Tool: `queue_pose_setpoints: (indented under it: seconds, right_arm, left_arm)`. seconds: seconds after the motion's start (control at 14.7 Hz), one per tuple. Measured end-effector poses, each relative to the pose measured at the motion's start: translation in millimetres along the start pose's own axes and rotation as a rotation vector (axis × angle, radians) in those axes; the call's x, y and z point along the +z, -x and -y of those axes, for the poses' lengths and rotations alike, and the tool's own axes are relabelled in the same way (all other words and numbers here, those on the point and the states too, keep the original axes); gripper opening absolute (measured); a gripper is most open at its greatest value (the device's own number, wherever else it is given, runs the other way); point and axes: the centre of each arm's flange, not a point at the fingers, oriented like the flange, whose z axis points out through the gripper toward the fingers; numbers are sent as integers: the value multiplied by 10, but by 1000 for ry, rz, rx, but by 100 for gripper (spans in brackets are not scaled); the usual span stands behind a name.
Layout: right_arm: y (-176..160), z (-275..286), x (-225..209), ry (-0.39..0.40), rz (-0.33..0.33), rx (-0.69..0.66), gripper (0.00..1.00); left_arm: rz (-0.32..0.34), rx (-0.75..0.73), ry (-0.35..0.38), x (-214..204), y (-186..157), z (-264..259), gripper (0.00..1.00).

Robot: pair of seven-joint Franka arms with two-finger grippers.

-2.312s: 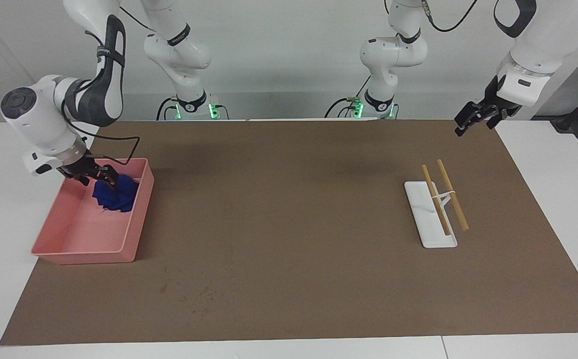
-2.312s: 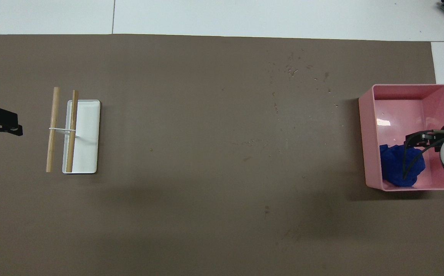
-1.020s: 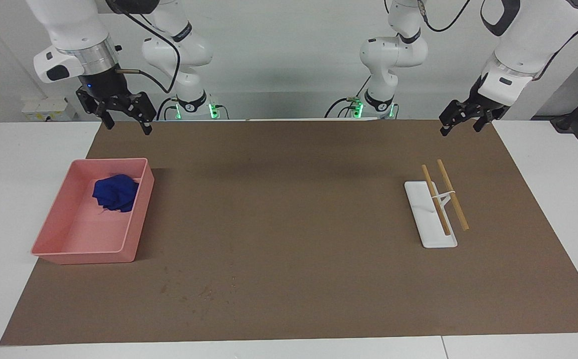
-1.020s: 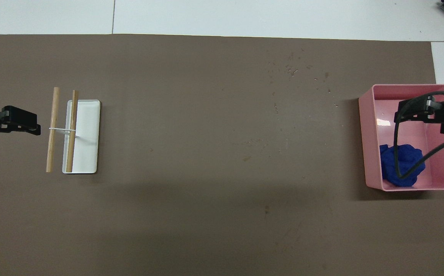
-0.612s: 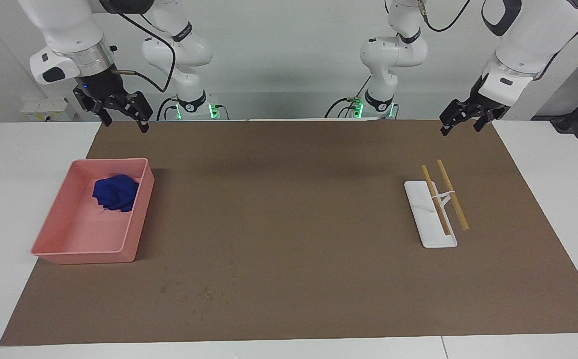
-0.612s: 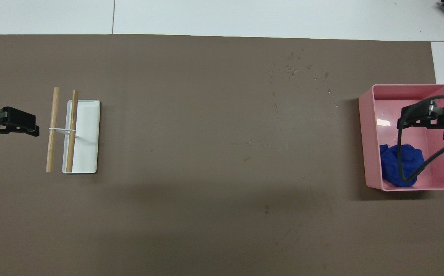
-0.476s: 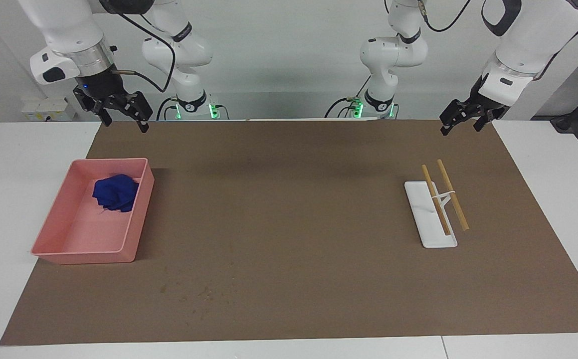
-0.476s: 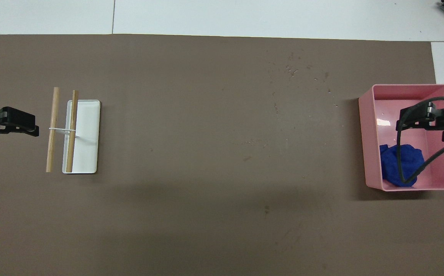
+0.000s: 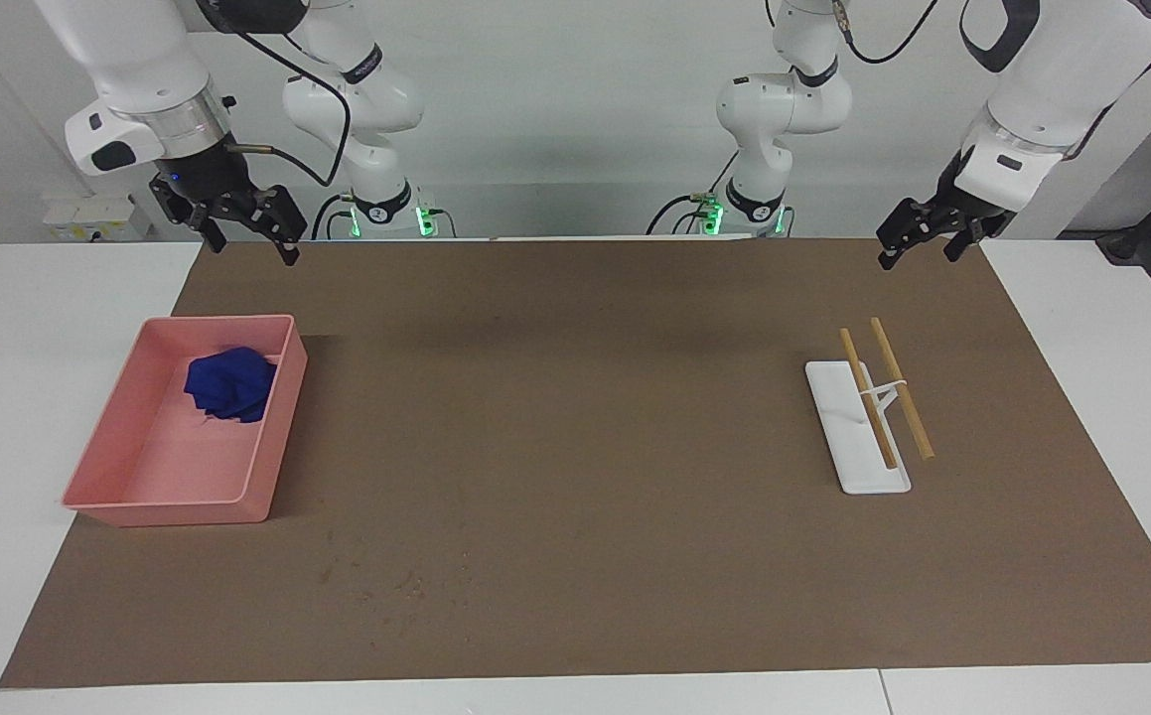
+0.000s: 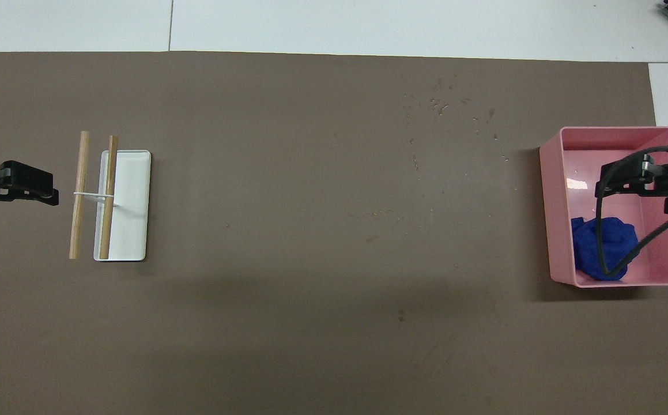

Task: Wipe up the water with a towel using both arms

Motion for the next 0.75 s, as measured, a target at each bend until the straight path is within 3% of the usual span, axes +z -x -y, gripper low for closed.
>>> queue_pose_setpoints:
  seconds: [0.75]
  right_arm:
    - [0,0,7,0,1,-17,100]
  left_arm:
    - [0,0,0,0,0,0,100]
